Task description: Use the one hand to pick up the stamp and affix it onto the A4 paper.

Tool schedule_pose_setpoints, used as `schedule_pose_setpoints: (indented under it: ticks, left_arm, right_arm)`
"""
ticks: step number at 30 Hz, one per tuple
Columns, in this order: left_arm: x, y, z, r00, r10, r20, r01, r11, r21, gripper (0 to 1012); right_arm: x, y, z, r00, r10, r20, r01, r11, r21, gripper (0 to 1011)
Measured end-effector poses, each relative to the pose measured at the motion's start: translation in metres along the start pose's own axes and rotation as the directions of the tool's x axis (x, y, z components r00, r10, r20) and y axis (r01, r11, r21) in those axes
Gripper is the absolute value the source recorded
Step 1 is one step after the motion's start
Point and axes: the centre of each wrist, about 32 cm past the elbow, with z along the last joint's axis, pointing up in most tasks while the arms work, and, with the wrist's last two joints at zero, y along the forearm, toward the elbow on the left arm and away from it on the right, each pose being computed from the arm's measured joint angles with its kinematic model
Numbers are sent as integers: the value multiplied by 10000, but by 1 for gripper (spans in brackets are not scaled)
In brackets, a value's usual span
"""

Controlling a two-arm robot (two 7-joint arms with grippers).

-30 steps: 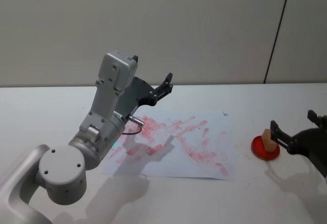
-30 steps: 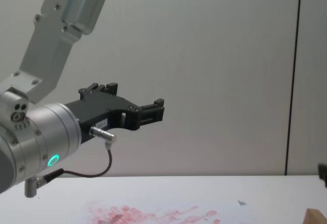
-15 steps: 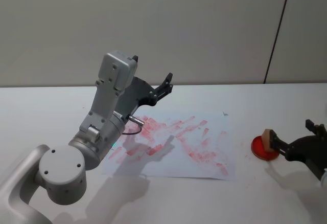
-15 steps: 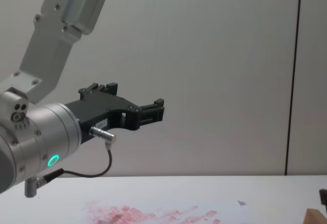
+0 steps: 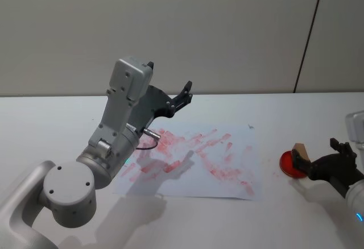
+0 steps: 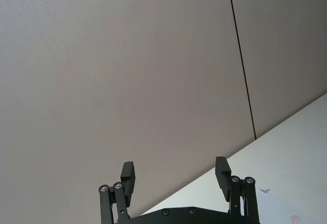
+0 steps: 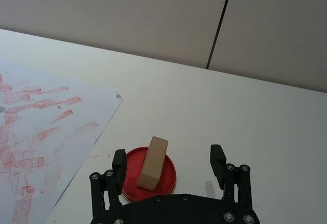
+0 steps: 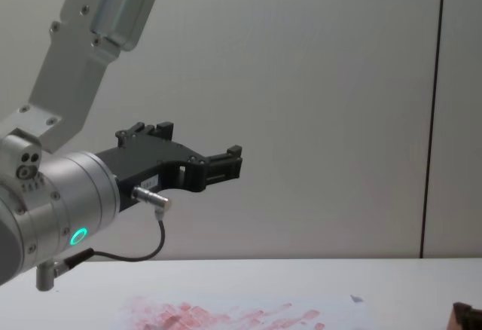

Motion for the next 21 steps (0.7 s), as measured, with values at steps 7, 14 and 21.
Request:
schedule_pose_setpoints:
  ticks: [7,14,21]
  left_arm:
    - [0,0,0,10000,0,0,0,10000,0,1001]
    - [0,0,0,10000,-1,0,1,10000,1,1002]
    - [0,0,0,10000,-1,0,1,10000,0,1001]
  right_arm:
    - [-15,131,-28,9999,67,-87,-69,9996,-264,1001]
    - [-26,209,-43,9999,116,-124,-121,9991,-401,967]
    - [-33,254,-52,9998,147,-152,-154,9987,-487,807]
